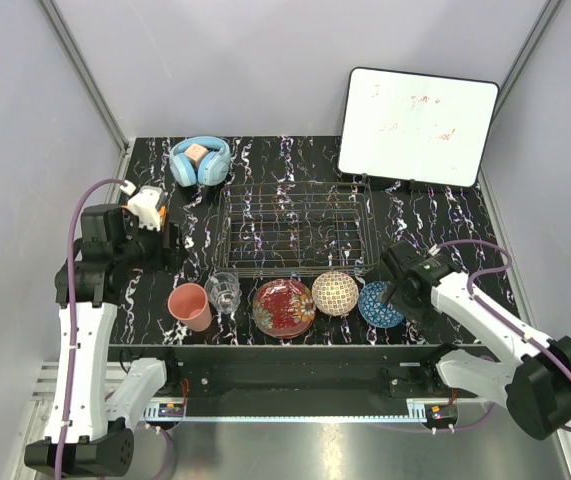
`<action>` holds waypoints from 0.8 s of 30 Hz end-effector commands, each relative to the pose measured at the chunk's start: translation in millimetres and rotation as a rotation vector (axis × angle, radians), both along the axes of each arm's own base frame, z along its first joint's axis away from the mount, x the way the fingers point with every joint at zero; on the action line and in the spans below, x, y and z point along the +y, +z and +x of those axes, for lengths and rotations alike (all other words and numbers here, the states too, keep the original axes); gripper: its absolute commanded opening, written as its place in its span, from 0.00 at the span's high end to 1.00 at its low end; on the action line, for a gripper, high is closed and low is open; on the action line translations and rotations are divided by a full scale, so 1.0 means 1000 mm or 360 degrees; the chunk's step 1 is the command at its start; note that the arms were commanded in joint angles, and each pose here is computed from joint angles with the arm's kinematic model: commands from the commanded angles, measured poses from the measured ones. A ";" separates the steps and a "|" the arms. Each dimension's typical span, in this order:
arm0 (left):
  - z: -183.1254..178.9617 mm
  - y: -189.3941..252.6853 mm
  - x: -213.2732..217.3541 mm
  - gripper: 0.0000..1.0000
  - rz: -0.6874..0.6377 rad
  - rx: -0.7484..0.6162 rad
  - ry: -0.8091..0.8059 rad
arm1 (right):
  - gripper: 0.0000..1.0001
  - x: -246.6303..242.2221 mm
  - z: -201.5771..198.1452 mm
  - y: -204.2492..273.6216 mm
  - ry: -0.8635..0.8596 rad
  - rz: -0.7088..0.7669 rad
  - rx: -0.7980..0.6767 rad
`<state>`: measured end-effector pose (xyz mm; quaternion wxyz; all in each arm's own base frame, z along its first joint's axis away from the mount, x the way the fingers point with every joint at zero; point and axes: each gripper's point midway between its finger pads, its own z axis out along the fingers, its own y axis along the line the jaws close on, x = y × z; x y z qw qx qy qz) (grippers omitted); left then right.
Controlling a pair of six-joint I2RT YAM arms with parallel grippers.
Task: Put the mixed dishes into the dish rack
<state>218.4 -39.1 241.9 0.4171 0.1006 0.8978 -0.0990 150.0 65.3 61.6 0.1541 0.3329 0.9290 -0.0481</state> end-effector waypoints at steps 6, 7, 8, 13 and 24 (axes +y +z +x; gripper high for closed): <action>0.004 0.004 0.005 0.19 0.0068 -0.0088 -0.0022 | 0.19 -0.004 0.016 -0.013 -0.0039 -0.0068 -0.0105; 0.004 0.003 0.005 0.19 0.0067 -0.0082 -0.0021 | 0.21 -0.003 0.017 -0.013 -0.0038 -0.0066 -0.0118; 0.004 0.002 0.005 0.19 0.0067 -0.0080 -0.0019 | 0.28 -0.004 0.017 -0.014 -0.0041 -0.0066 -0.0122; 0.006 0.003 0.006 0.19 0.0072 -0.0084 -0.0010 | 0.49 0.002 0.017 -0.023 -0.0027 -0.0009 -0.0127; 0.009 0.011 0.010 0.19 0.0099 -0.0120 0.0014 | 1.00 0.011 0.018 -0.016 0.0030 0.0021 -0.0169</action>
